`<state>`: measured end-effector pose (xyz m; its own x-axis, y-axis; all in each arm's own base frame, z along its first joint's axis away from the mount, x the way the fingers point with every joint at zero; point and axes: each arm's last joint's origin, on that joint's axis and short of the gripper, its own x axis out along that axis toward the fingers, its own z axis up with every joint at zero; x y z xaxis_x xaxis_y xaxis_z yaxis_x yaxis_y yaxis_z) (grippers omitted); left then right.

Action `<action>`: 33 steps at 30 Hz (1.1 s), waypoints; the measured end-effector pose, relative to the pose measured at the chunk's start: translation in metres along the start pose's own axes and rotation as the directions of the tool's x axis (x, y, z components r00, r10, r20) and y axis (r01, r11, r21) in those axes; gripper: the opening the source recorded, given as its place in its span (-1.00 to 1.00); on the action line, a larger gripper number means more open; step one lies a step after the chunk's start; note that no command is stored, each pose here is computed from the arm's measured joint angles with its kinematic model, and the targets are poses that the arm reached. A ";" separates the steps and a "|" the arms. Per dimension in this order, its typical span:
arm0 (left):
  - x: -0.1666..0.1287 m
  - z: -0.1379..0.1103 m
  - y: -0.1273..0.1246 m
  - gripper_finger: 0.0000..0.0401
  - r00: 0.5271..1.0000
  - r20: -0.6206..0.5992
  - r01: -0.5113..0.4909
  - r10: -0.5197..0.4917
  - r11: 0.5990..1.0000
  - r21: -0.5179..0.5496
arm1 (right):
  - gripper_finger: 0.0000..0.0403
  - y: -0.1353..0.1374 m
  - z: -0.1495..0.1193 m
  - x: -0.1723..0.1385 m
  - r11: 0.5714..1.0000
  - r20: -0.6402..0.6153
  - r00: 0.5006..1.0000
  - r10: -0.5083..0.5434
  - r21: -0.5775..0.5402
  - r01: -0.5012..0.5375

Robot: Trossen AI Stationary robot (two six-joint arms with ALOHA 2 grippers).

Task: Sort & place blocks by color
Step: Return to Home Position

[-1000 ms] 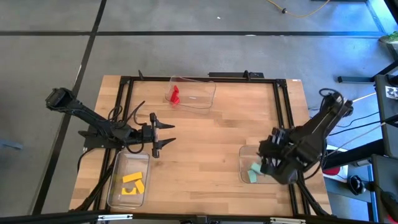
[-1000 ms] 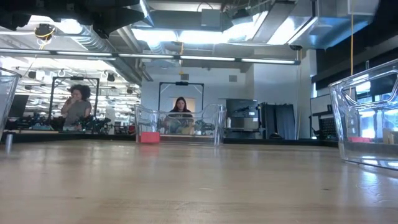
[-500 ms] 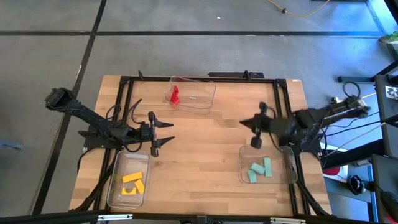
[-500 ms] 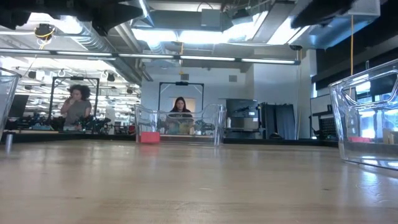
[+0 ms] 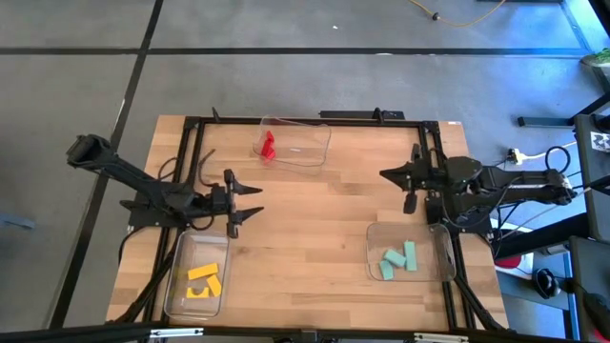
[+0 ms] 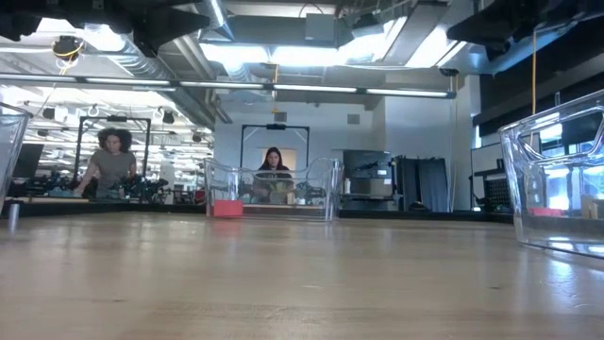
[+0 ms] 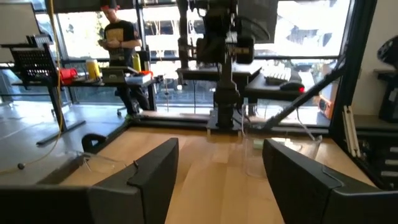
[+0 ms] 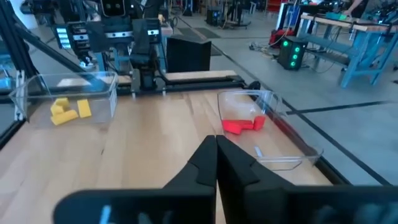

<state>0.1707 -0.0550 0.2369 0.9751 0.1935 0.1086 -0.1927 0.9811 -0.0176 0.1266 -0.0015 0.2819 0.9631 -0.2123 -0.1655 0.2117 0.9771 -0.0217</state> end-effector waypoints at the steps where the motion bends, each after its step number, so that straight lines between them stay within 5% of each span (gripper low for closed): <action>1: -0.002 0.003 0.002 0.11 1.000 0.013 -0.003 0.003 1.000 -0.001 | -0.99 0.000 0.000 -0.002 1.000 0.009 1.000 0.000 0.004 0.000; 6: -0.016 0.020 0.018 -0.20 0.997 0.064 -0.041 0.039 0.999 0.030 | -0.99 -0.001 -0.001 -0.005 0.999 0.025 1.000 0.001 0.032 -0.002; 12: -0.037 0.030 0.051 -0.92 0.981 0.050 -0.188 0.185 0.980 0.062 | -0.99 -0.001 -0.002 -0.004 1.000 0.015 1.000 0.001 0.030 -0.002; 20: -0.050 0.028 0.079 -1.00 0.988 0.050 -0.142 0.143 0.990 -0.018 | -1.00 -0.001 -0.002 -0.003 1.000 0.013 1.000 0.001 0.027 -0.001; 33: -0.053 -0.052 0.082 -1.00 0.989 -0.003 -0.148 0.148 0.982 -0.114 | -1.00 -0.001 -0.003 -0.003 1.000 0.000 1.000 0.000 0.022 0.000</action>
<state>0.1087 0.0156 0.1783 0.9360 0.3370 0.1014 -0.3209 0.9356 -0.1470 0.1228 -0.0017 0.2794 0.9631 -0.2126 -0.1651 0.2155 0.9765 -0.0002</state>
